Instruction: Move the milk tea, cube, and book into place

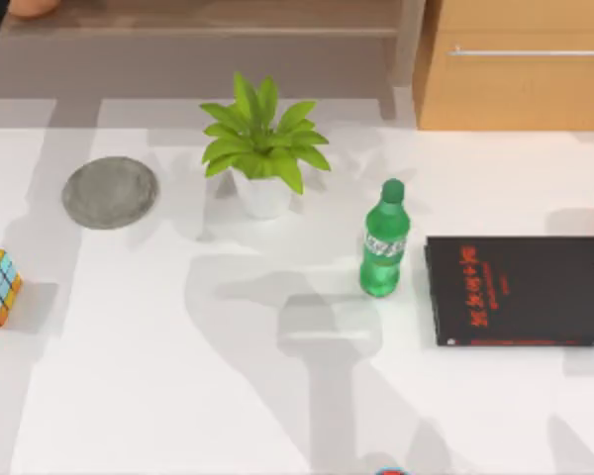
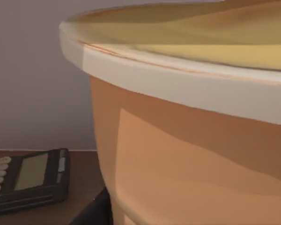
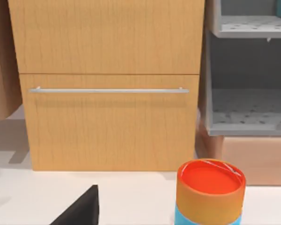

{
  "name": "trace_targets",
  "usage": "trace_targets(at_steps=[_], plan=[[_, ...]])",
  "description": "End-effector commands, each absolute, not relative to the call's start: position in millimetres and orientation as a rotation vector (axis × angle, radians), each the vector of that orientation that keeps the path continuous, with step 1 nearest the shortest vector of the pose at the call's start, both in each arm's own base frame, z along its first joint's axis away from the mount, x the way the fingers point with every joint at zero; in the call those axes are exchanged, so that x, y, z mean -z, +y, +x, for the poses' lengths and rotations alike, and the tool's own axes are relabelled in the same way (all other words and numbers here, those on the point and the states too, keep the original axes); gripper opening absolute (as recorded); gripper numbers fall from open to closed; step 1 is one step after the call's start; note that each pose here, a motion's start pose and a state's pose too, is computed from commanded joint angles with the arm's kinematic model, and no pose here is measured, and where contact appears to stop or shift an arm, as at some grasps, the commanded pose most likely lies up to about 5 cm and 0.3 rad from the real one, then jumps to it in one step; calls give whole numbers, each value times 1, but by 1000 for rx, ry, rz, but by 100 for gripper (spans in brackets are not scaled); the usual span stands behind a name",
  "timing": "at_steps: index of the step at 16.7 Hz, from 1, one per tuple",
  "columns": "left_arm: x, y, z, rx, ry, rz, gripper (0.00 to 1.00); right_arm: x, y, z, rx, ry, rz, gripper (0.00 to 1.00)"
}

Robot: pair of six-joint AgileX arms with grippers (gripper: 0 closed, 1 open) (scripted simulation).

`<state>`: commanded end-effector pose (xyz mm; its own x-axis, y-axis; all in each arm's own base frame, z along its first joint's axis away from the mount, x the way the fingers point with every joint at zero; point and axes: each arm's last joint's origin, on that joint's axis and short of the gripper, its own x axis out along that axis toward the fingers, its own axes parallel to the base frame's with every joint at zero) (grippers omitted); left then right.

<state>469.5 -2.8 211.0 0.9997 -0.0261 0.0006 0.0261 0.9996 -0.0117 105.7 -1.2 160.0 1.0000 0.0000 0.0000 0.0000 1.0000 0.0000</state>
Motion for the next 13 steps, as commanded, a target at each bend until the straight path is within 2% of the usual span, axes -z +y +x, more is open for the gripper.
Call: trace_targets(at_steps=[9, 13], plan=[[-212, -2, 469, 24, -3, -10, 0, -160, -1, 106, 0, 0, 0, 100], [-224, -1, 444, 23, -22, -10, 0, -160, -1, 106, 0, 0, 0, 100]])
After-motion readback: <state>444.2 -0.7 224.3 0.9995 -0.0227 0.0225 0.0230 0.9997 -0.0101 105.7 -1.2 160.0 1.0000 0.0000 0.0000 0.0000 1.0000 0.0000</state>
